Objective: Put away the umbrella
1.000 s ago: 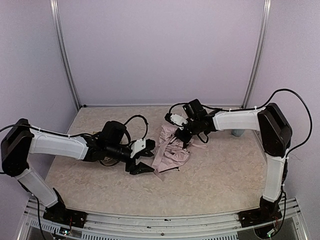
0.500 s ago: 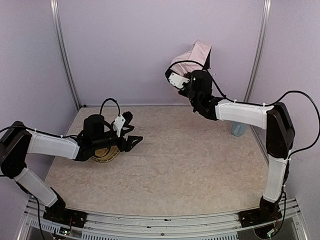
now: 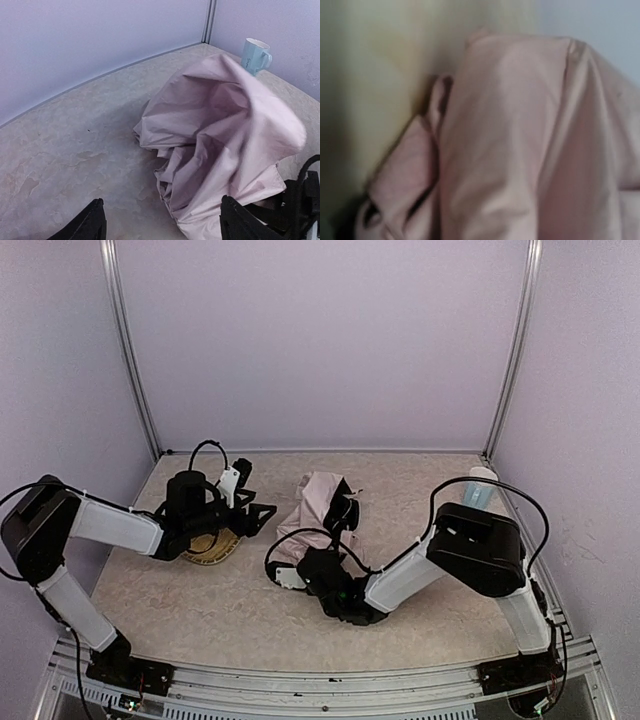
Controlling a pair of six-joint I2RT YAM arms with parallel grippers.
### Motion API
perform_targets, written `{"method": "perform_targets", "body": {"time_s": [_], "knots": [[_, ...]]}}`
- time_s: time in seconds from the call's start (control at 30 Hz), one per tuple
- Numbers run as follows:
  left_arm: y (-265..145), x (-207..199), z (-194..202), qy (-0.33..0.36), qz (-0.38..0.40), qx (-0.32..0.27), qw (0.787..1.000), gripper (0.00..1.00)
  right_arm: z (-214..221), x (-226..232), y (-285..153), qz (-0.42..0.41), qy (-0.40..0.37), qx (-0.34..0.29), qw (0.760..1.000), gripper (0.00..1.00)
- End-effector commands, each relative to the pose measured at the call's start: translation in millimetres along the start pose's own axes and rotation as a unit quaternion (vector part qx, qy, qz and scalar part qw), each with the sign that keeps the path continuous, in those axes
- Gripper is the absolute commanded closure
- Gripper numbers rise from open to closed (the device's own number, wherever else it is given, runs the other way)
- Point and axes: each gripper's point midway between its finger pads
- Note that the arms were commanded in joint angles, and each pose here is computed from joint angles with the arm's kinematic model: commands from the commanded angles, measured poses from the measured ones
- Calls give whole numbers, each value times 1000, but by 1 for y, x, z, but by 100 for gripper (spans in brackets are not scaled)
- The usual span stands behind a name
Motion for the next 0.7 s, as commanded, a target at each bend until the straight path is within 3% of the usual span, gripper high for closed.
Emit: {"method": "perform_targets", "body": {"time_s": [0.0,0.1,0.17,0.2,0.23,0.3,0.53,0.67], "knots": [[7,-11,23,-18,56,48,997,21,-19,12,-20,-31,72,-16,997,75],[10,-29,29,-19,109,66,992,16,-26,27,-29,-84,94,-38,991,44],[14,-37,30,-14,132,72,988,14,-32,30,-38,-116,105,-67,985,32],[17,-38,25,-9,133,70,989,14,-36,29,-43,-129,110,-84,982,14],[20,-37,22,-8,133,69,989,14,-40,28,-49,-143,112,-99,978,4],[24,-39,17,-1,143,69,987,14,-46,20,-64,-163,117,-136,970,0],[10,-65,-5,57,207,45,976,14,-47,-9,-115,-195,153,-241,938,0],[2,-84,-26,78,254,24,964,13,-44,-9,-128,-242,174,-263,918,0]]}}
Point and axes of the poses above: each gripper's point midway between its finger pads, its own y axis out along the fingers, its own x axis along the line the jaws close on, z = x × y, and after that the axes turned 15 degrees about -y, right-handed
